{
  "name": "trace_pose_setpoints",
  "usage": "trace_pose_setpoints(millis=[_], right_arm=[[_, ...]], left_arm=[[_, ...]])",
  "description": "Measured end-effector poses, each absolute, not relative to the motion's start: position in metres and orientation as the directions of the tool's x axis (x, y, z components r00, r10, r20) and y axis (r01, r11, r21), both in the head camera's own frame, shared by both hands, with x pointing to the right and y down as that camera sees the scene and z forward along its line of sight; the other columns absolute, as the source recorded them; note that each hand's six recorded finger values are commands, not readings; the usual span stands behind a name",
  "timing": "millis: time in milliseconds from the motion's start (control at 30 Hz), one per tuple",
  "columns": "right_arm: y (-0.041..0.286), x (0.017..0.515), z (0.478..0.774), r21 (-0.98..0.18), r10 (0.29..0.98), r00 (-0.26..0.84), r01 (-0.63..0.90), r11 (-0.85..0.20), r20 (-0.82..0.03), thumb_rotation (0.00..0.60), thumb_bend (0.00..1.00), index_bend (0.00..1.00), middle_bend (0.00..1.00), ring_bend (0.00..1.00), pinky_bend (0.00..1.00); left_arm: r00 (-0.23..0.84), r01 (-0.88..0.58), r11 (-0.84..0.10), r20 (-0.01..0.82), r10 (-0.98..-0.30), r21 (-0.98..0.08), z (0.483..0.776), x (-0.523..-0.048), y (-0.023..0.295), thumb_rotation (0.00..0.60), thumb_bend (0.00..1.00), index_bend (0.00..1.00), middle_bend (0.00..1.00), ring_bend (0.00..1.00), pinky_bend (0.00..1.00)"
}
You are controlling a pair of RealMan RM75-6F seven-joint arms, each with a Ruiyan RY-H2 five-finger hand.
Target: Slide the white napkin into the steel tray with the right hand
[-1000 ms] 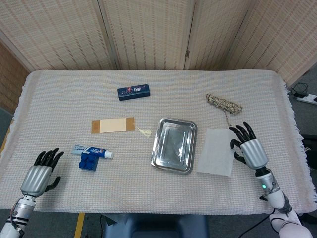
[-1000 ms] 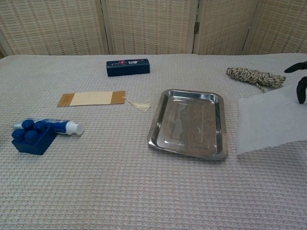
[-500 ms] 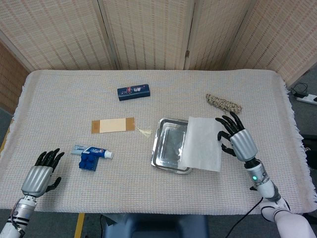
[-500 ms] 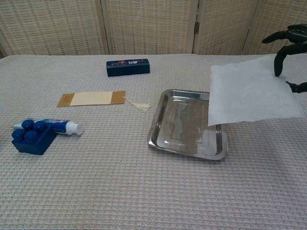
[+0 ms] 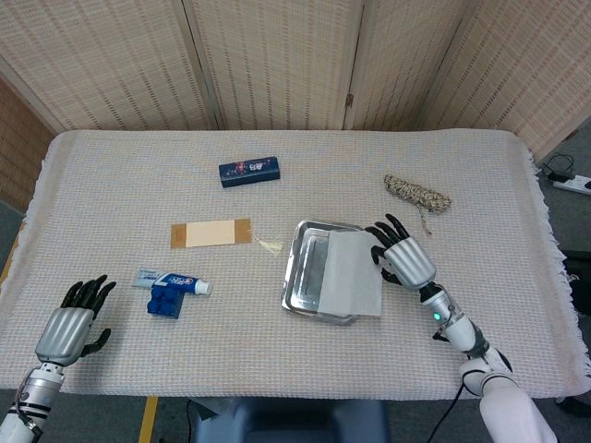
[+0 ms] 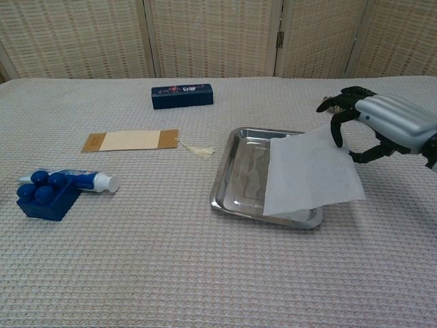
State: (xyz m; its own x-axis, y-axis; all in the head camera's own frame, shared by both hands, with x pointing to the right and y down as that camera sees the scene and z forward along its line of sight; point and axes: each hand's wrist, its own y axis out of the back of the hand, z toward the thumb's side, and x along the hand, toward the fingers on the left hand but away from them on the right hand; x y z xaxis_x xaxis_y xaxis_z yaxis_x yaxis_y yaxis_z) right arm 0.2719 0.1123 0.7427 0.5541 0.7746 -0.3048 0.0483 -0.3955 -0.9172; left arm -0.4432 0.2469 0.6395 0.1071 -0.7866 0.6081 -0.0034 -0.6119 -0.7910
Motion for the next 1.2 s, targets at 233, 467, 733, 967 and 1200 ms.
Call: trace_pose_setpoints(millis=[233,467,733,967,1200], right_arm=[[0.112,0.260,0.746,-0.917,0.761,0.571,0.035,-0.398,-0.309,0.600,0.61,0.65,0.21,0.14,0.00],[0.111,0.252,0.751,-0.914,0.750,0.577,0.015,-0.406,-0.324,0.600,0.61,0.65,0.21,0.14,0.00],[0.113,0.242,0.753,-0.915,0.736,0.595,0.004,-0.404,-0.322,0.600,0.61,0.65,0.21,0.14,0.00],[0.115,0.239,0.753,-0.921,0.734,0.600,-0.012,-0.390,-0.318,0.600,0.61,0.62,0.18,0.13,0.00],[0.114,0.235,0.756,-0.923,0.734,0.596,-0.029,-0.384,-0.325,0.600,0.61,0.60,0.17,0.12,0.00]], left_arm=[[0.111,-0.009,-0.611,0.606,-0.787,-0.792,0.638,-0.443,0.247,0.600,0.44,0.00,0.00,0.00,0.00],[0.112,-0.009,-0.611,0.606,-0.788,-0.792,0.637,-0.443,0.247,0.600,0.44,0.00,0.00,0.00,0.00],[0.108,-0.013,-0.612,0.607,-0.787,-0.791,0.637,-0.444,0.247,0.600,0.44,0.00,0.00,0.00,0.00],[0.110,-0.018,-0.610,0.605,-0.789,-0.792,0.635,-0.444,0.247,0.600,0.44,0.00,0.00,0.00,0.00],[0.112,-0.021,-0.607,0.602,-0.791,-0.794,0.633,-0.444,0.247,0.600,0.44,0.00,0.00,0.00,0.00]])
